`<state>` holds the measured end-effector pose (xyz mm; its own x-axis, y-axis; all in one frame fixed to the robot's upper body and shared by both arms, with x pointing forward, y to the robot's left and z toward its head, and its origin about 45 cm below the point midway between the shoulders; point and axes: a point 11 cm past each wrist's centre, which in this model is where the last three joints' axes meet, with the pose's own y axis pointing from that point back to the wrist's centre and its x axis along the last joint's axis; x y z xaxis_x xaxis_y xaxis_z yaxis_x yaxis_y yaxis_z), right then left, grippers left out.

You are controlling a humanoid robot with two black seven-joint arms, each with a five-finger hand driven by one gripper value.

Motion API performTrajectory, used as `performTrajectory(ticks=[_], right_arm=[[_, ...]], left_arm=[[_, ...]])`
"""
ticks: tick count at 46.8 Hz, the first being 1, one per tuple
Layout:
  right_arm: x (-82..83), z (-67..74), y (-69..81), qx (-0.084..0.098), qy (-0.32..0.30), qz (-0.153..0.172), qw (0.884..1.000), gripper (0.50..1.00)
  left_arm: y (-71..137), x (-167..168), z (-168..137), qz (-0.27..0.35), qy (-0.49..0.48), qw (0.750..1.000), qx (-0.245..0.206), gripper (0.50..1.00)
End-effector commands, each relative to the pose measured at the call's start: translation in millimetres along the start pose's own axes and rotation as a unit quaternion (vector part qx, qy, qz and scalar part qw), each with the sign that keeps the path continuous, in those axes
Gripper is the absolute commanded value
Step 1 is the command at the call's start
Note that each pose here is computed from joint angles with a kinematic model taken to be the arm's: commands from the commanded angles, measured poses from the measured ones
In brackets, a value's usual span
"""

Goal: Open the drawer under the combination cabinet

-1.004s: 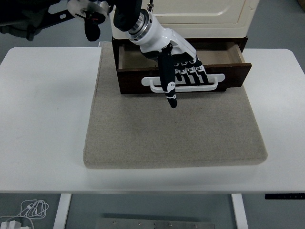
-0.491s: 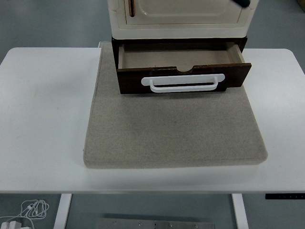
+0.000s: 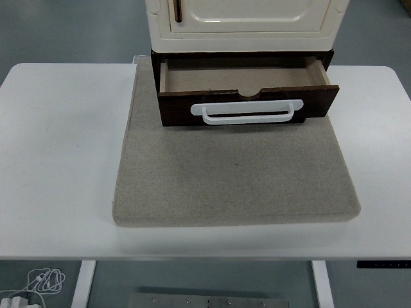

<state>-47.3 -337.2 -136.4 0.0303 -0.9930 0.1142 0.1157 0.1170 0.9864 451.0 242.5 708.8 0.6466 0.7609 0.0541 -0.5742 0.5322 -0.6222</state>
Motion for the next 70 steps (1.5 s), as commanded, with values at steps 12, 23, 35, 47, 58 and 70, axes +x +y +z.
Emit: performTrajectory(ticks=[12, 23, 35, 47, 58, 70], right_arm=[[0.0, 0.0, 0.0, 0.000, 0.000, 0.000, 1.000, 0.928], [0.0, 0.0, 0.0, 0.000, 0.000, 0.000, 1.000, 0.928], [-0.7, -0.2, 0.0, 0.000, -0.002, -0.003, 1.000, 0.928], [-0.7, 0.8, -0.1, -0.001, -0.001, -0.003, 1.000, 0.928], [-1.0, 7.9, -0.6, -0.006, -0.003, -0.004, 1.000, 0.928], [-1.3, 14.4, -0.9, -0.011, -0.003, -0.004, 1.000, 0.928]], left_arm=[[78, 130, -23, 0.240, 0.049, 0.970, 0.003, 1.000], [125, 162, -81, 0.359, 0.100, 0.925, 0.075, 1.000], [172, 163, -167, 0.409, 0.160, 0.886, 0.148, 1.000], [216, 144, -248, 0.431, 0.238, 0.845, 0.207, 1.000], [239, 123, -292, 0.428, 0.313, 0.823, 0.202, 1.000], [239, 102, -309, 0.378, 0.379, 0.831, 0.149, 1.000]])
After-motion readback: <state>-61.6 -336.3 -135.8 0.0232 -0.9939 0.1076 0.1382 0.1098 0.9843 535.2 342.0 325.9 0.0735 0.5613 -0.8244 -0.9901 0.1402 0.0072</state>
